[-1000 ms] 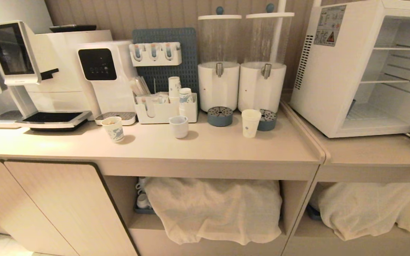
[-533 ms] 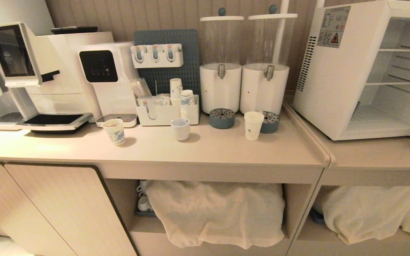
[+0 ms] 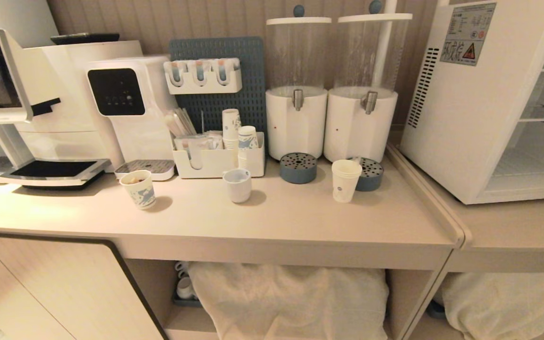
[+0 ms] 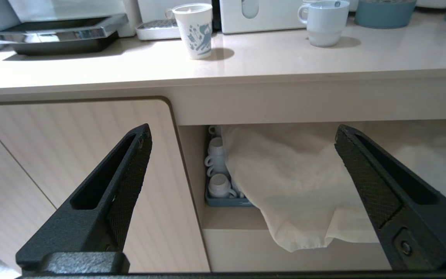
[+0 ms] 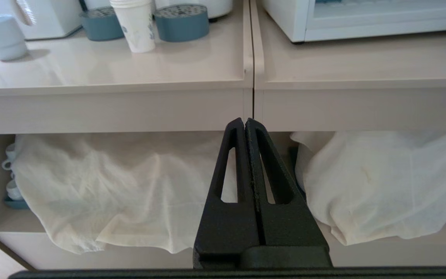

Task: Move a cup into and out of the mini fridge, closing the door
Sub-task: Put the paper cup in the freezer

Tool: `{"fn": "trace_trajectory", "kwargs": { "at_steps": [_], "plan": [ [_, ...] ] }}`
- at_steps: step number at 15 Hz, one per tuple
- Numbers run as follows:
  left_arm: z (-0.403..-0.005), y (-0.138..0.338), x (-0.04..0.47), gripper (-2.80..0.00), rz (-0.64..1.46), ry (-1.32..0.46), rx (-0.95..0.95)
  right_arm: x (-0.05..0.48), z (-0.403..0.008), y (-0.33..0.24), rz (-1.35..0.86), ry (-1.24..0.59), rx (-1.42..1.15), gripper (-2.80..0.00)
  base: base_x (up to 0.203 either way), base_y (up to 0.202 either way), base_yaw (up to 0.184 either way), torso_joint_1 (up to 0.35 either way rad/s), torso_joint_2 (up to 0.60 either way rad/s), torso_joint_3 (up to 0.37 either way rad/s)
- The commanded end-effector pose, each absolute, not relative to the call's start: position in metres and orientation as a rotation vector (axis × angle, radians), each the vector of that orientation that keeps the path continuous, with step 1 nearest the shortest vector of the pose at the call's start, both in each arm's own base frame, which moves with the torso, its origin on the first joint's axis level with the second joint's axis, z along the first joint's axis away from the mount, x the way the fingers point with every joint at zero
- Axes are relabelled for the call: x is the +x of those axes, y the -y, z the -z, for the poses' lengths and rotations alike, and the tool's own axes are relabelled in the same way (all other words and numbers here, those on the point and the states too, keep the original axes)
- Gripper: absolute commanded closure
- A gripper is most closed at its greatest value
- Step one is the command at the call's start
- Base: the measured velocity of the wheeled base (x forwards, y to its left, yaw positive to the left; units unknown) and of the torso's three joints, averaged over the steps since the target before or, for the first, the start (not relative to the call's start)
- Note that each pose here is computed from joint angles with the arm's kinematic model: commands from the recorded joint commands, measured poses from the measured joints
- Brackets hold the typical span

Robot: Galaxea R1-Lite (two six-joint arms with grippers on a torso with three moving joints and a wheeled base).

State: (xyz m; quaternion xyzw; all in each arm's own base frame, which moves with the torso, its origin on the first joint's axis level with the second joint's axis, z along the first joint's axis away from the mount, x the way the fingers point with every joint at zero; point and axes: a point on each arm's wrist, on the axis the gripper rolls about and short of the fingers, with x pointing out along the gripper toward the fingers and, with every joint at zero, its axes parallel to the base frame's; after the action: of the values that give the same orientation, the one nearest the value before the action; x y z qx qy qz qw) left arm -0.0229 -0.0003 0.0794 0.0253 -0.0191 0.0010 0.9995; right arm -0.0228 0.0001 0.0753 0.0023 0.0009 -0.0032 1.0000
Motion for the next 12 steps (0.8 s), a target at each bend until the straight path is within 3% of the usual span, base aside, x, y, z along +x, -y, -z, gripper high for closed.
{"fn": "trace_trajectory", "kwargs": {
  "at_steps": [1,12],
  "plan": [
    [-0.0744,0.0003,-0.0213,-2.8,-0.002,0.019,0.051,-0.0228,-0.0753,-0.0001,0.006,-0.002,0.005,0.0,0.0,0.0,0.0,0.0,0.0,0.0],
    [-0.0745,0.0003,-0.0215,-2.8,-0.002,0.021,0.051,-0.0228,-0.0753,-0.0001,0.006,-0.002,0.005,0.0,0.005,0.0,0.0,0.0,0.0,0.0]
  ]
}}
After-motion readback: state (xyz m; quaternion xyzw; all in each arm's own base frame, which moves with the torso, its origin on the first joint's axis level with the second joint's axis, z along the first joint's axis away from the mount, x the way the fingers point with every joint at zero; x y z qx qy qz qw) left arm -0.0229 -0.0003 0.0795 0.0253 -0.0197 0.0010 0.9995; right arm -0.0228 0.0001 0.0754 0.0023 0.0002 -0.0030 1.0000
